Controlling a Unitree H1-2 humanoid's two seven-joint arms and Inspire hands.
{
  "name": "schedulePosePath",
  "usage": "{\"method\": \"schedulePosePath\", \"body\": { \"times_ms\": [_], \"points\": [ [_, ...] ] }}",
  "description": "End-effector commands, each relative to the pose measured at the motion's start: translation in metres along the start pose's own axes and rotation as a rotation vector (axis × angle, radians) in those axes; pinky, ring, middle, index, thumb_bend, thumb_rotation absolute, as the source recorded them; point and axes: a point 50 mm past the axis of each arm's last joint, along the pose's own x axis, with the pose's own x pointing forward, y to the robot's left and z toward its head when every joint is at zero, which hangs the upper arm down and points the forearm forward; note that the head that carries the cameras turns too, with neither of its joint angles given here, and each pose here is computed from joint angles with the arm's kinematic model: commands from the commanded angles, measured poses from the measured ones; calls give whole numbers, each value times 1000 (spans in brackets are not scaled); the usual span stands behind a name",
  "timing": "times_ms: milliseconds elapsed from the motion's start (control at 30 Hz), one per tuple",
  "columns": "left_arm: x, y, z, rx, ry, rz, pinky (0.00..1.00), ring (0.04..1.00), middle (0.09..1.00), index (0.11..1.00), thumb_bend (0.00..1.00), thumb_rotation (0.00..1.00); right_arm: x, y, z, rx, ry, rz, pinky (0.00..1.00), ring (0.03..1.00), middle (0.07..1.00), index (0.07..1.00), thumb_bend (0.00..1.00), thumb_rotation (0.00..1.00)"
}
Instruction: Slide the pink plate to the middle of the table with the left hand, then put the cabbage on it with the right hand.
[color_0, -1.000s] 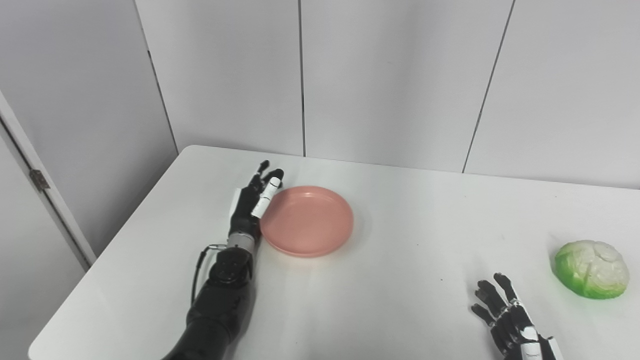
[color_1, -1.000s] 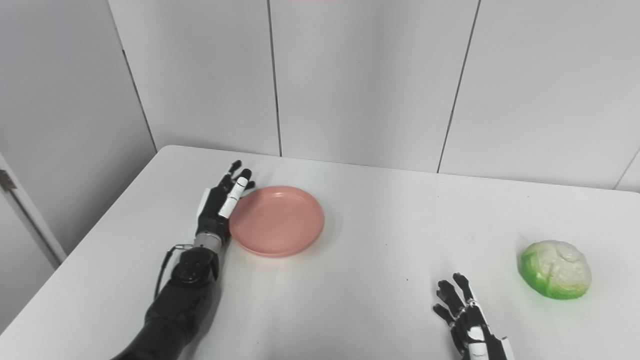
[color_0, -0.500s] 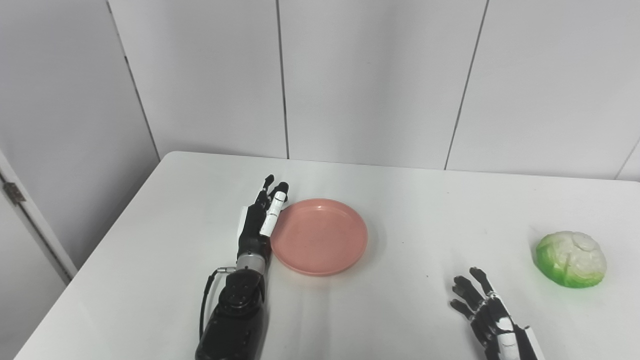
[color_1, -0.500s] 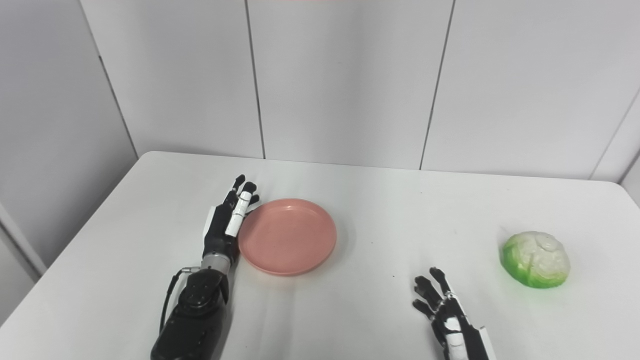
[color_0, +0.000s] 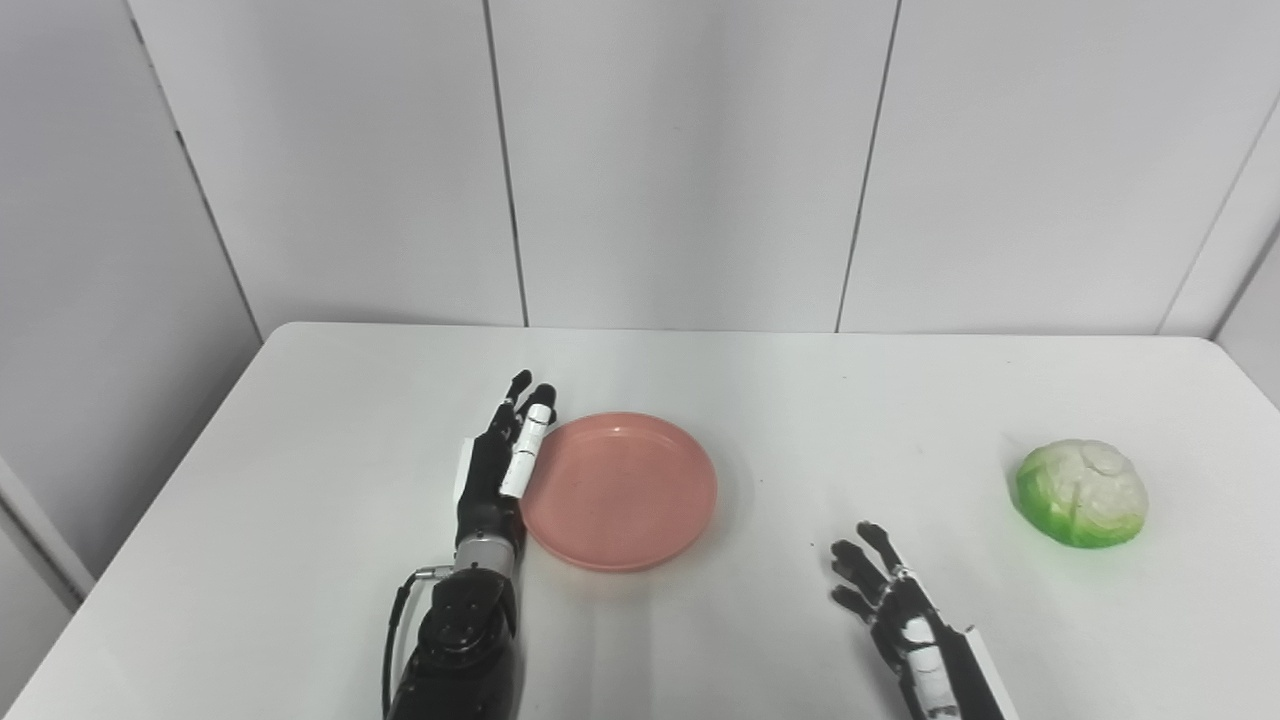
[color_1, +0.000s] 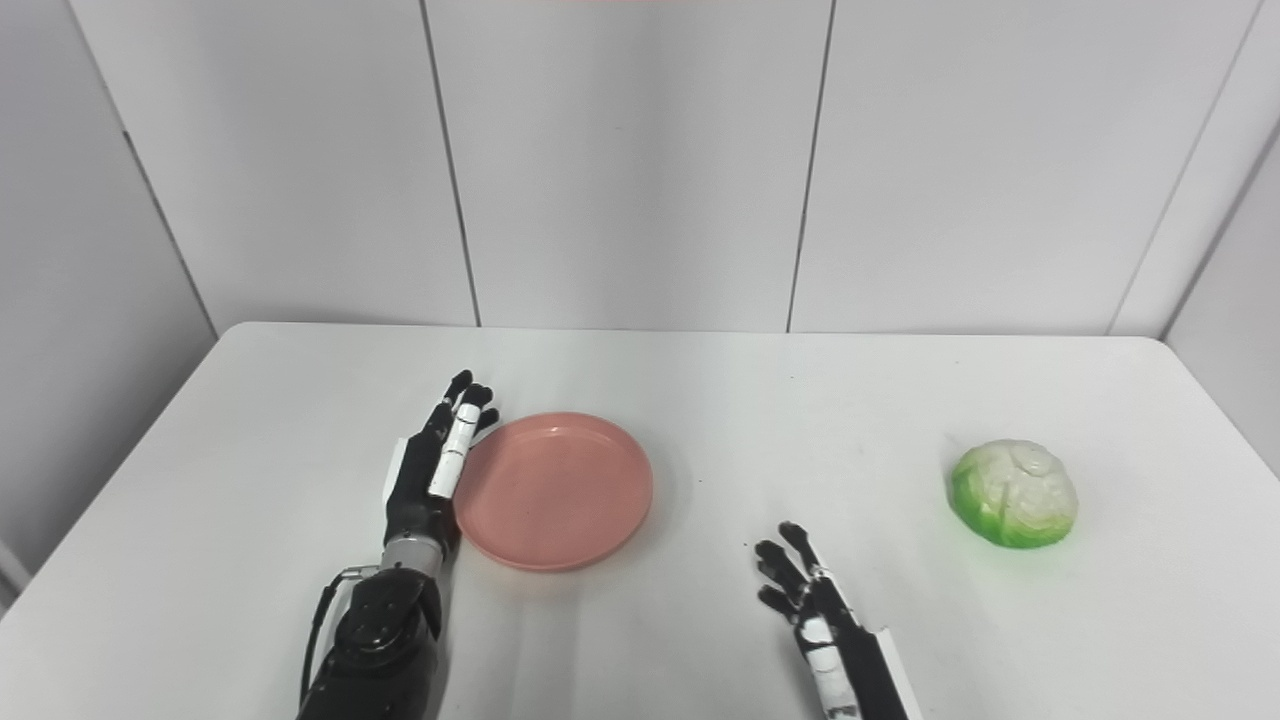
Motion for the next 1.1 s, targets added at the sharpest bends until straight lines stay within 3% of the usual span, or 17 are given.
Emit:
{"method": "schedulePosePath", "body": {
  "times_ms": [0,567,700,833,1067],
  "points": [
    [-9,-27,-14,-40,64,-87,796,877,882,895,817,827,-12,15,-1,44,17,-34,865,898,881,928,863,1000],
    [-6,-16,-18,-83,70,-96,805,915,911,953,821,856,-5,30,-6,0,19,-46,856,890,895,935,847,1000],
    [-9,-19,-20,-118,76,-104,820,909,912,969,829,835,-4,34,-7,-9,20,-48,847,888,896,935,850,1000],
    [-10,-24,-22,-150,95,-105,769,896,905,965,870,831,-2,38,-7,4,20,-49,837,889,900,934,855,1000],
    [-10,-36,-17,-174,100,-121,764,903,910,976,853,823,-1,42,-6,5,19,-41,842,892,901,936,848,1000]
  ]
}}
